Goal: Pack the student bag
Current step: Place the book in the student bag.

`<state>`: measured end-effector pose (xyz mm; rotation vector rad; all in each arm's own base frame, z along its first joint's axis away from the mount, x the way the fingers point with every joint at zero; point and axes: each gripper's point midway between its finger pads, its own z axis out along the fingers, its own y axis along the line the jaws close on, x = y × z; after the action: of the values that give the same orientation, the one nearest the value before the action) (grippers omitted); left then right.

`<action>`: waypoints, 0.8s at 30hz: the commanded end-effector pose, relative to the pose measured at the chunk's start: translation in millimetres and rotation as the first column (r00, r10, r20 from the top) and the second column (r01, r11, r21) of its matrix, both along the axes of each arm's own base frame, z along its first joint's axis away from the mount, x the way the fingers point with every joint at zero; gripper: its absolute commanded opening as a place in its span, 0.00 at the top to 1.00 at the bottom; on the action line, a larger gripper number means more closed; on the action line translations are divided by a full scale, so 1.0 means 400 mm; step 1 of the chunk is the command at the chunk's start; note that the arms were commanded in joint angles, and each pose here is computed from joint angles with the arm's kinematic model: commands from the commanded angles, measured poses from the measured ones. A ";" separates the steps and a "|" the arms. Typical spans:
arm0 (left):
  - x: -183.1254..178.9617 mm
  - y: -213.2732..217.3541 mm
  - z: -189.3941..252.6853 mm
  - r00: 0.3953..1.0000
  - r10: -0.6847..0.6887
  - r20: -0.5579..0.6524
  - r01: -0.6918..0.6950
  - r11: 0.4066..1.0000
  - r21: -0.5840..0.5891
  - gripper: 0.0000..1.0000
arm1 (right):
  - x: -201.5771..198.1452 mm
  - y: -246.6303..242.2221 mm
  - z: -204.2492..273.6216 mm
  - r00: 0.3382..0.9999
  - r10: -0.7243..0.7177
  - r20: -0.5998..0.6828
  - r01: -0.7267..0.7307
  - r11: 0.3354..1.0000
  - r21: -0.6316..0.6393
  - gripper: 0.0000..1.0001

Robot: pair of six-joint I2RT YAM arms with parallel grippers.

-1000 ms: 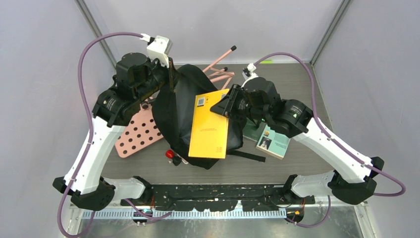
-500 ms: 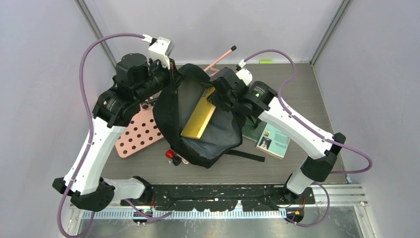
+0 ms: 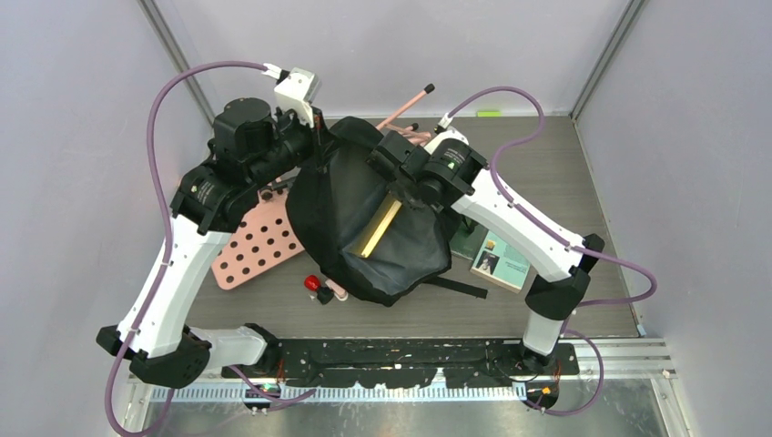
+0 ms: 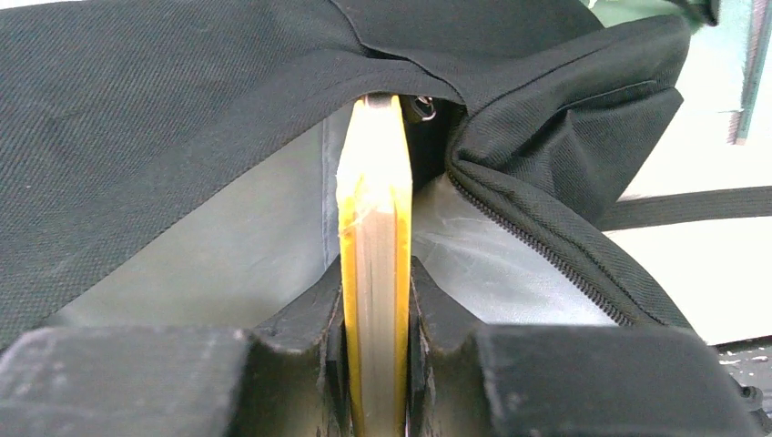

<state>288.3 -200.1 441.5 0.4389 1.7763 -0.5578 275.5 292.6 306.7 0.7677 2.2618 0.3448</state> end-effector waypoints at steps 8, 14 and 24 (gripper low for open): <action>-0.019 0.005 0.126 0.988 -0.004 0.153 0.020 0.994 -0.103 1.00 | 0.068 -0.035 0.044 0.980 -0.146 0.137 0.145 0.989 0.019 1.00; -0.020 0.004 0.127 0.988 -0.007 0.153 0.024 0.994 -0.105 1.00 | 0.098 0.008 0.073 0.972 -0.154 0.177 0.139 0.986 0.097 0.99; -0.019 0.003 0.123 0.989 -0.010 0.151 0.025 0.994 -0.103 1.00 | 0.133 0.003 0.052 0.958 -0.180 0.225 0.177 0.984 0.030 1.00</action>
<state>288.6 -201.6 436.5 0.4458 1.7873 -0.5624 299.1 297.4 299.6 0.8142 2.1615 0.3027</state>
